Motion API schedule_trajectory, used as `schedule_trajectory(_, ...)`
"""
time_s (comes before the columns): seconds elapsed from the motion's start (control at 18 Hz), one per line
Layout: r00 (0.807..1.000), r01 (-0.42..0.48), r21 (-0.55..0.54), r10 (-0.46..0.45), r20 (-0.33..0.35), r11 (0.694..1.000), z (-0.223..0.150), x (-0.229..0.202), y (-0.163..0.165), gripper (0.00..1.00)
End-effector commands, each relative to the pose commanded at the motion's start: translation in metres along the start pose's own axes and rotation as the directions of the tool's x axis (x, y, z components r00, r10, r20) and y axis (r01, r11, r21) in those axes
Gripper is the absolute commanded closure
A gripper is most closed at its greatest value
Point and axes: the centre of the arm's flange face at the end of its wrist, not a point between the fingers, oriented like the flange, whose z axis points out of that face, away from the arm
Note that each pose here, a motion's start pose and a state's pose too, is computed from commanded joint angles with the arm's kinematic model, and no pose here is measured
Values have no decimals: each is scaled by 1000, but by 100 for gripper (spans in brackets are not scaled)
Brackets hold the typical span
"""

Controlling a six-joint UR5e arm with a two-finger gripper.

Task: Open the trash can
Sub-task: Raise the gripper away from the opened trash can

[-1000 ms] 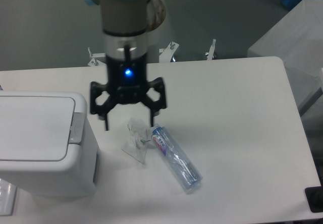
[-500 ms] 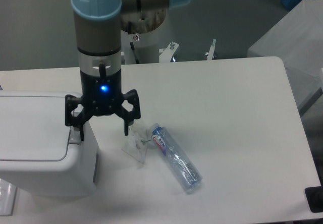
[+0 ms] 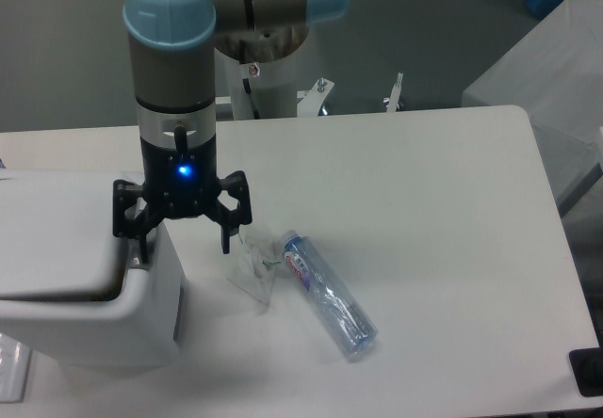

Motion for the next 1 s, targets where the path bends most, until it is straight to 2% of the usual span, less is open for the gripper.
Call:
schedule_trajectory(0.22, 1000, -3, 12, 3, -7, 1000, -6, 2, -3, 0)
schedule_trajectory(0.33, 999, -7, 46, 9, -37, 999, -21, 7, -13, 0)
schedule_trajectory(0.44, 999, -10, 99, 13, -30, 995, -42, 2, -32, 0)
schedule_trajectory(0.61, 999, 14, 160, -21, 44, 987, -61, -31, -52, 0)
schedule_trajectory(0.72, 994, -26, 165, 9, 105, 986, -65, -39, -57, 0)
schedule_trajectory(0.83, 980, -132, 132, 109, 169, 982, -68, -56, -58, 0)
schedule_trajectory(0.89, 965, -194, 83, 175, 194, 977, -66, -66, -56, 0)
schedule_trajectory(1.0, 923, -312, -48, 314, 223, 949, -63, -87, -49, 0)
